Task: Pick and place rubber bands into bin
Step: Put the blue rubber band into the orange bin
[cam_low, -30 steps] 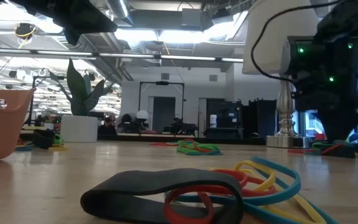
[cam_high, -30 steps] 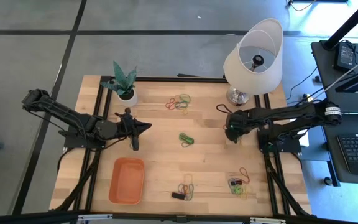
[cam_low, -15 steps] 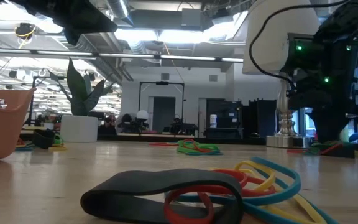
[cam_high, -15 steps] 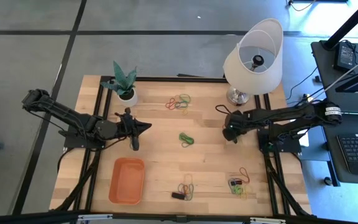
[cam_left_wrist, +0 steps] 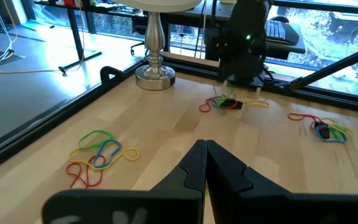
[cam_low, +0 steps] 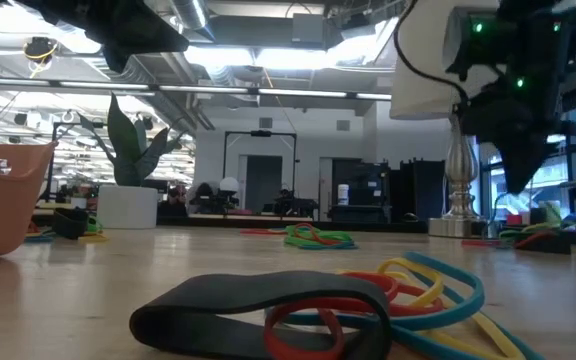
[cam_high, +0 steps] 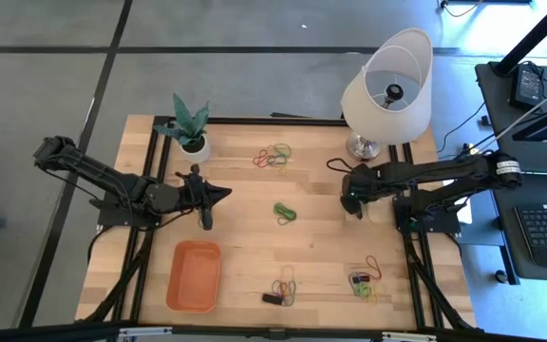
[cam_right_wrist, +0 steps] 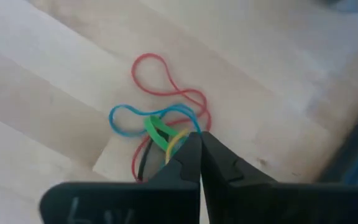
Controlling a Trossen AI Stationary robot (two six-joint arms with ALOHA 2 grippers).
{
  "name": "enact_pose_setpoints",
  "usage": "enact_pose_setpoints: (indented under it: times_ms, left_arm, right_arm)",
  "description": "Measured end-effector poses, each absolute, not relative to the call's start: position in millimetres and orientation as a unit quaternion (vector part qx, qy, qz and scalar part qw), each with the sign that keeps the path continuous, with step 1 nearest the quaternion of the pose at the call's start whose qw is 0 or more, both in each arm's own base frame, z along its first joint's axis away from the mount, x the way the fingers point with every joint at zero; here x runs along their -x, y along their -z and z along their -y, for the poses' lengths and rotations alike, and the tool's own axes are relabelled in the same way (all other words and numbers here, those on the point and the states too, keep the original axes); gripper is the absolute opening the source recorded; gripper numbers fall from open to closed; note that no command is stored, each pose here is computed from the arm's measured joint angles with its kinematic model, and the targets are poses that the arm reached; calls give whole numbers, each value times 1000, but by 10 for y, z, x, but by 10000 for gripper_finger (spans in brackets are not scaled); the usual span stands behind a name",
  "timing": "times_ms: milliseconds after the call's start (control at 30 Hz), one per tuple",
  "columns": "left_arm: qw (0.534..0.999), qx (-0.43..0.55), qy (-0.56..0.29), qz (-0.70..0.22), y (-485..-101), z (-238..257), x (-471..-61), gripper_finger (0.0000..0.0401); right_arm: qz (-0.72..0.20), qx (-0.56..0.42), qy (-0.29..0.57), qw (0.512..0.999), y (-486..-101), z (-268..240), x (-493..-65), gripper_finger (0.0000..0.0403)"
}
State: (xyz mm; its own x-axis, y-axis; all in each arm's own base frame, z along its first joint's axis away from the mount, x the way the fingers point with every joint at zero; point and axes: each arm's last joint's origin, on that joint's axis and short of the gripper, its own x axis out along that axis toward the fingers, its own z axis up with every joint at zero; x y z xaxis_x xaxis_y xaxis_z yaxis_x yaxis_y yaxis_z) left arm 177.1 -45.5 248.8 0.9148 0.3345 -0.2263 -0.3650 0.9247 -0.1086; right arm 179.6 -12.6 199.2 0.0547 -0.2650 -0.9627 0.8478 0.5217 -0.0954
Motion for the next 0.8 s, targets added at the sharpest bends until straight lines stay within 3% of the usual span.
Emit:
enact_pose_setpoints:
  times_ms: [267,567,800]
  left_arm:
    - [976,74,-179,-102,-2488,455,-1771,4]
    - [976,75,-179,-101,-2491,456,-1771,8]
    - [977,82,-174,-91,-2511,461,-1778,90]
  right_arm:
    - [-536,-223,438,687,-2457,-41,-1815,1]
    - [-474,-225,426,737,-2993,-183,-1887,1]
    - [-421,-243,369,792,-3162,-300,-2024,0]
